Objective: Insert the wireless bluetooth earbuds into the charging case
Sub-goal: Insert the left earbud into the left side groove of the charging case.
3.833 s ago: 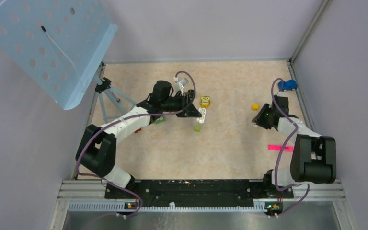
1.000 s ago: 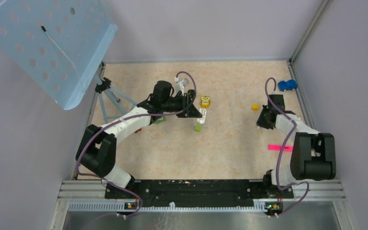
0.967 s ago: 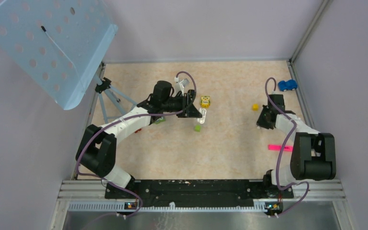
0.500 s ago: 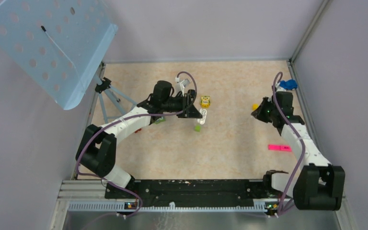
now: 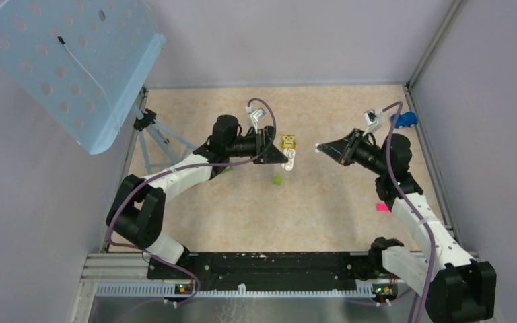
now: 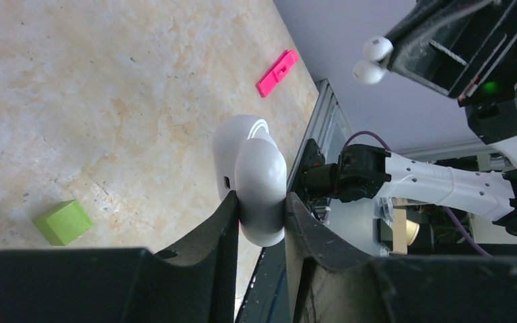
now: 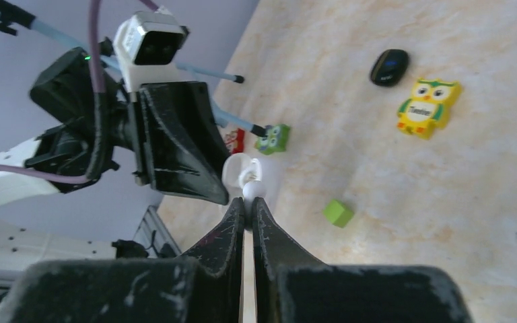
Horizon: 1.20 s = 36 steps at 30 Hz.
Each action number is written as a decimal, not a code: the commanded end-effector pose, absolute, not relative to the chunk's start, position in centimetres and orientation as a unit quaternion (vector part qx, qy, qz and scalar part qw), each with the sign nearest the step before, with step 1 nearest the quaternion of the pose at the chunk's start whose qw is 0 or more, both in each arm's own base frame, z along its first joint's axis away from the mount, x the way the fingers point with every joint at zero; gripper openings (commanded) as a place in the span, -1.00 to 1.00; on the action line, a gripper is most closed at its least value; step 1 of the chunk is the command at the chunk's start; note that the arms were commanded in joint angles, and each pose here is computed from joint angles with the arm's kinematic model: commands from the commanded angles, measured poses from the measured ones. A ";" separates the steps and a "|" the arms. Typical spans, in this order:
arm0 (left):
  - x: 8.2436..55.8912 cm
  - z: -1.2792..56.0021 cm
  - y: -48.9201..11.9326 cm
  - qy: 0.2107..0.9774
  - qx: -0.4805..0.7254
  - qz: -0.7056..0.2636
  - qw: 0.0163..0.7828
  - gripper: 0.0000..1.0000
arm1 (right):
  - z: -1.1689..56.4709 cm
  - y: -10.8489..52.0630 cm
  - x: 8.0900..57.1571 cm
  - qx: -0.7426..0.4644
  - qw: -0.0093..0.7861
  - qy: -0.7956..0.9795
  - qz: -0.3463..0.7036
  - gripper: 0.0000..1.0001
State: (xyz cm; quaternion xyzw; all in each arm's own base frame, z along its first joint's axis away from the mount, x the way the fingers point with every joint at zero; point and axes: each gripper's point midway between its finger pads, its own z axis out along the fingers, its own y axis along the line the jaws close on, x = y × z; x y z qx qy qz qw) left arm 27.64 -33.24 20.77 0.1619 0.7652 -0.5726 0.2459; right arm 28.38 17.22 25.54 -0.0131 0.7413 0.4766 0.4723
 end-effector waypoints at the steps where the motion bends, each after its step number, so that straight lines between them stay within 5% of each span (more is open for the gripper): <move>1: 27.6 24.8 -33.3 0.725 0.170 -0.598 0.296 -1.00 | 29.5 19.8 27.1 -0.037 0.486 0.692 0.533 -1.00; 36: 28.5 24.9 -32.9 0.742 0.111 -0.589 0.300 -1.00 | 26.0 26.5 28.0 0.000 0.460 0.737 0.494 -1.00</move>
